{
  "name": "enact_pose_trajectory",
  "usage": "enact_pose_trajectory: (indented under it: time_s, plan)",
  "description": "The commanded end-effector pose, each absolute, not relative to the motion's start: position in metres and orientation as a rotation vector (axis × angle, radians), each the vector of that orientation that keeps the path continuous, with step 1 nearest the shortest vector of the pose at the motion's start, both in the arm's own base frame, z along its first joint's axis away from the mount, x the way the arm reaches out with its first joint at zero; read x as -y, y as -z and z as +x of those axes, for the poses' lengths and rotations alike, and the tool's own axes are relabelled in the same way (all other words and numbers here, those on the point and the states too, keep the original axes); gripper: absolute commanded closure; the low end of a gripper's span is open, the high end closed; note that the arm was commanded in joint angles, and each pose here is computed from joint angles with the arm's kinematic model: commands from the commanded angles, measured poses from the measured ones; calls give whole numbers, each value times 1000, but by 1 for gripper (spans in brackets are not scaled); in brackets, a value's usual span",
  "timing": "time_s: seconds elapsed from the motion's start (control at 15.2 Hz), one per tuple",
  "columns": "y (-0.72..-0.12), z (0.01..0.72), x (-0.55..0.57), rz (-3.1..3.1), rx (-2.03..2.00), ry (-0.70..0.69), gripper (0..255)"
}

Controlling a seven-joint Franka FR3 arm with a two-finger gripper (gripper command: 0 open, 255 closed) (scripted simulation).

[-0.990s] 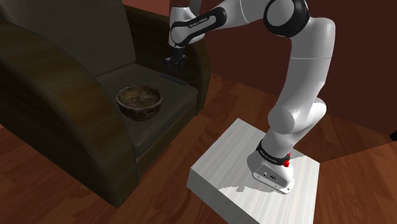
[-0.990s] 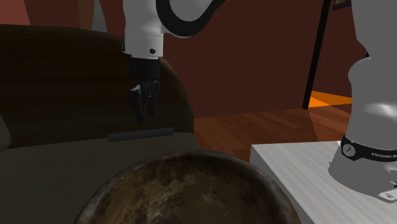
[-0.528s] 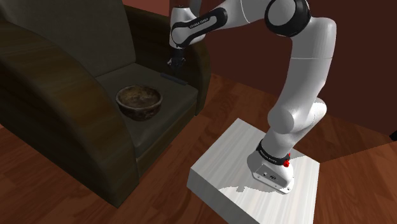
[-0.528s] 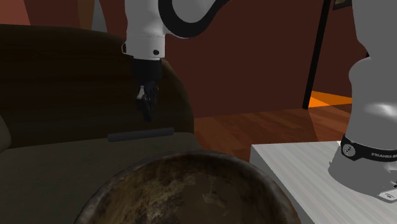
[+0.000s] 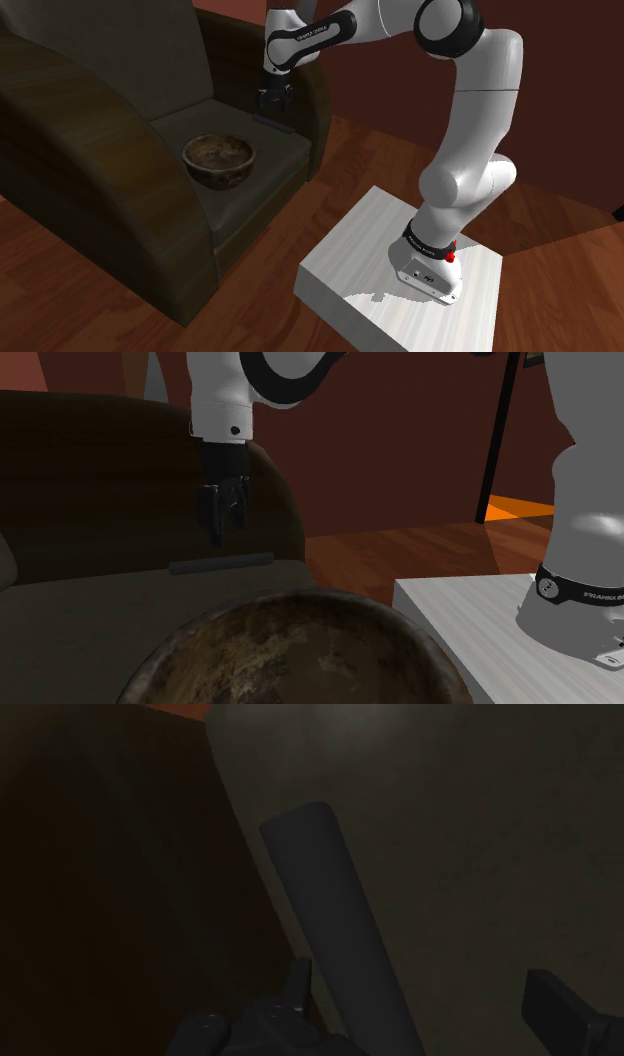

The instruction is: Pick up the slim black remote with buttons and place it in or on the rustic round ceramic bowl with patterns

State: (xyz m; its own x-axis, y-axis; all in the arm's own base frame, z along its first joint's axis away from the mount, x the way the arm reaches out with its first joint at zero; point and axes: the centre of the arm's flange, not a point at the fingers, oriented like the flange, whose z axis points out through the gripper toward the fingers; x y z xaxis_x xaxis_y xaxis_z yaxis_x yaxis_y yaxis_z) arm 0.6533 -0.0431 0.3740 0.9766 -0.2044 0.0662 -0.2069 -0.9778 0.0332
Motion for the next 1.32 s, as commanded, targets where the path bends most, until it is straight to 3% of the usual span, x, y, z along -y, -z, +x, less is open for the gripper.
enact_pose_trajectory:
  time_s: [0.0,0.79,0.86,1.25]
  plan:
    - [-335,652,80,3101,-185,-2,0]
    - [-311,652,81,3101,-185,-2,0]
    - [-311,652,82,3101,-185,-2,255]
    - [-309,659,75,3098,-185,-1,255]
